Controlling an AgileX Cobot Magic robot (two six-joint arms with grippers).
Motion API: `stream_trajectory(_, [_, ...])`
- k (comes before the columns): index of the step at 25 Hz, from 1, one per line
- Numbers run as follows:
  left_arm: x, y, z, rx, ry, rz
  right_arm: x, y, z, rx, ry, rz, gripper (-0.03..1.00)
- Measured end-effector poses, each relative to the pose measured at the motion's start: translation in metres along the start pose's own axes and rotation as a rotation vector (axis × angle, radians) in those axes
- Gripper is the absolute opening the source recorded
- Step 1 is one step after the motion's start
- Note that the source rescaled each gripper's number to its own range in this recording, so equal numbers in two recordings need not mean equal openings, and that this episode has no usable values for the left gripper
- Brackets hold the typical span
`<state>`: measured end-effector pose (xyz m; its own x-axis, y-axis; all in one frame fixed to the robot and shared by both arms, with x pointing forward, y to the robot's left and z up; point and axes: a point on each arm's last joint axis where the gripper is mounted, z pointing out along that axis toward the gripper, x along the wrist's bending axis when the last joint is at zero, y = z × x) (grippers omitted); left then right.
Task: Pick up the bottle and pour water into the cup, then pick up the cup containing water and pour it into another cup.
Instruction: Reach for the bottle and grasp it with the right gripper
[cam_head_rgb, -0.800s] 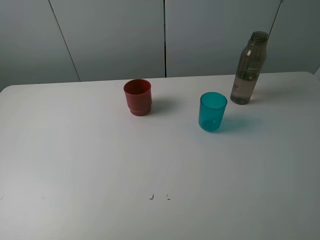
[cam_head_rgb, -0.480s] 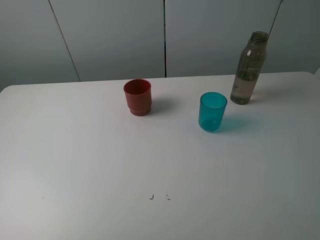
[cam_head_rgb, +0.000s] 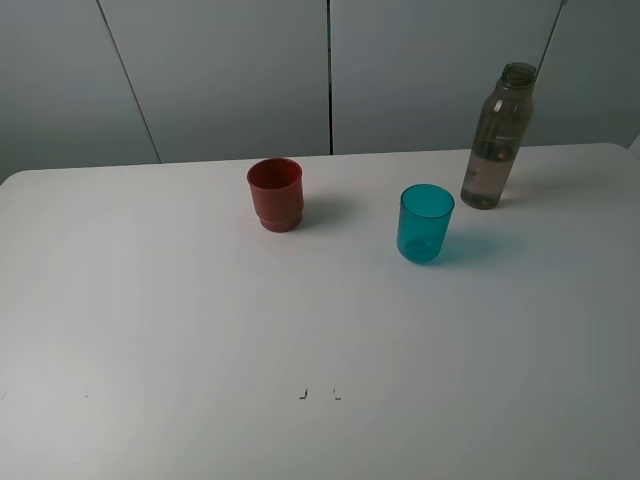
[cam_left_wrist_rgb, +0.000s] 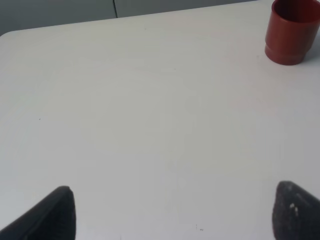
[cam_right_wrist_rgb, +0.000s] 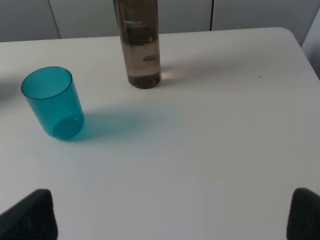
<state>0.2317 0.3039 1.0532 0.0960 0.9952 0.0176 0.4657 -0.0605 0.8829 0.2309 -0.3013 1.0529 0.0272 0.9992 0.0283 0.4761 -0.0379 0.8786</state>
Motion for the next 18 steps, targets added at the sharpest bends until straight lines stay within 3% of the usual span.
stream_trajectory(18, [0.0000, 0.0000, 0.0000, 0.000, 0.000, 0.000, 0.0000, 0.0000, 0.0000, 0.000, 0.000, 0.000, 1.00])
